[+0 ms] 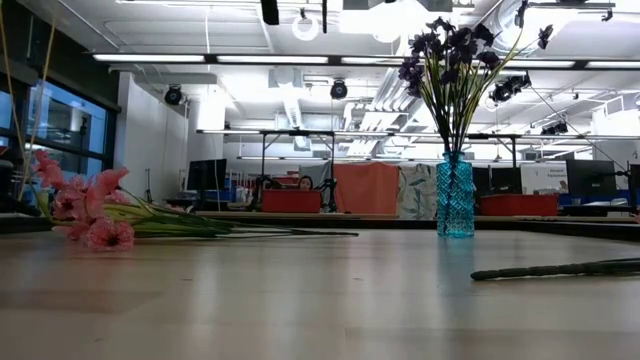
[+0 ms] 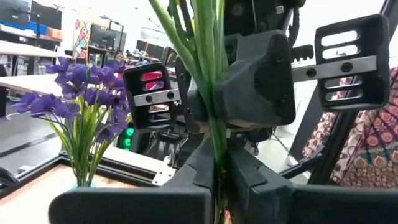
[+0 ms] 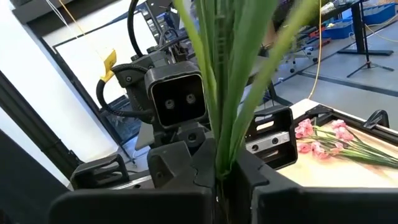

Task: Sort flowers into vase by color
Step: Put the violet flowers into the blue vase

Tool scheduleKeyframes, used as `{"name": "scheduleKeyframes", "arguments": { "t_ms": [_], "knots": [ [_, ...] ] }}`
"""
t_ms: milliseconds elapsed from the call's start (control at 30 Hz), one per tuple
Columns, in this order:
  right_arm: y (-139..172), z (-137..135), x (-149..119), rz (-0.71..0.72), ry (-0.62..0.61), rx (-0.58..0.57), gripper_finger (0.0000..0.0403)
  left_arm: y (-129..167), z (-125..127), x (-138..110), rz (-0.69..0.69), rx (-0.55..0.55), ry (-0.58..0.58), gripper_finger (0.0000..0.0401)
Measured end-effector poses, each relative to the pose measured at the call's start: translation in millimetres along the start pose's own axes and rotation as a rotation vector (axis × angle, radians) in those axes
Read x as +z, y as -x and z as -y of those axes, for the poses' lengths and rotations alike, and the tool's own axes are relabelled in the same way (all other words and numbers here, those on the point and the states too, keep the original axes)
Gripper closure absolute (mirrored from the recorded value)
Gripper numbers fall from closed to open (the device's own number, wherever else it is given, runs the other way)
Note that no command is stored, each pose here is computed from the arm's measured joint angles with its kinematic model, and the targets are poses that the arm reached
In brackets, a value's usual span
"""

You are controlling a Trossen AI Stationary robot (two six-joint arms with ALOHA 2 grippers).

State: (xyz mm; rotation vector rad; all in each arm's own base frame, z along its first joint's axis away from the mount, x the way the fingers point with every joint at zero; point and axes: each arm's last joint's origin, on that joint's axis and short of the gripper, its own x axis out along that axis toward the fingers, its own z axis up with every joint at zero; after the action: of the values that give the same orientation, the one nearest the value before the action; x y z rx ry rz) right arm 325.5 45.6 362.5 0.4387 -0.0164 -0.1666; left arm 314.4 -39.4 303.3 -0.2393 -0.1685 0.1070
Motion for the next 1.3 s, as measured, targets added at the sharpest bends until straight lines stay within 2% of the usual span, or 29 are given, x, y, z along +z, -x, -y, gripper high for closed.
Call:
{"name": "scheduleKeyframes", "arguments": {
  "t_ms": [167,267,467,567,633,733,867,967,1033,1100,1200,1300],
  "knots": [
    [1,0,0,-0.012,0.013,-0.004,0.0399,1,1,0,-0.023,-0.053,-0.004,0.0371],
    [7,1,3,-0.032,0.039,-0.007,0.0399,6,1,0,-0.095,-0.086,-0.024,0.0343],
    [37,3,21,-0.071,0.117,-0.058,0.0401,36,-5,13,-0.306,-0.023,-0.137,0.0278],
    [56,2,20,-0.154,0.154,-0.089,0.0401,56,-10,21,-0.406,0.023,-0.167,0.0255],
    [67,0,12,-0.234,0.177,-0.126,0.0402,68,-14,21,-0.432,0.039,-0.143,0.0246],
    [81,-2,-10,-0.374,0.206,-0.207,0.0402,84,-19,15,-0.395,0.043,-0.066,0.0241],
    [97,-1,-65,-0.513,0.171,-0.229,0.0402,103,-26,0,-0.288,0.060,0.074,0.0240],
    [108,3,-108,-0.549,0.140,-0.199,0.0402,111,-29,-9,-0.199,0.066,0.152,0.0240],
    [111,7,-125,-0.504,0.168,-0.175,0.0402,113,-29,-10,-0.153,0.072,0.168,0.0240],
    [108,11,-129,-0.433,0.284,-0.157,0.0402,113,-30,-10,-0.132,0.090,0.148,0.0240],
    [98,23,-121,-0.373,0.522,-0.175,0.0403,113,-31,-7,-0.114,0.118,0.081,0.0240],
    [87,42,-102,-0.356,0.622,-0.217,0.0403,112,-30,-4,-0.103,0.125,0.045,0.0240]
  ]
}}
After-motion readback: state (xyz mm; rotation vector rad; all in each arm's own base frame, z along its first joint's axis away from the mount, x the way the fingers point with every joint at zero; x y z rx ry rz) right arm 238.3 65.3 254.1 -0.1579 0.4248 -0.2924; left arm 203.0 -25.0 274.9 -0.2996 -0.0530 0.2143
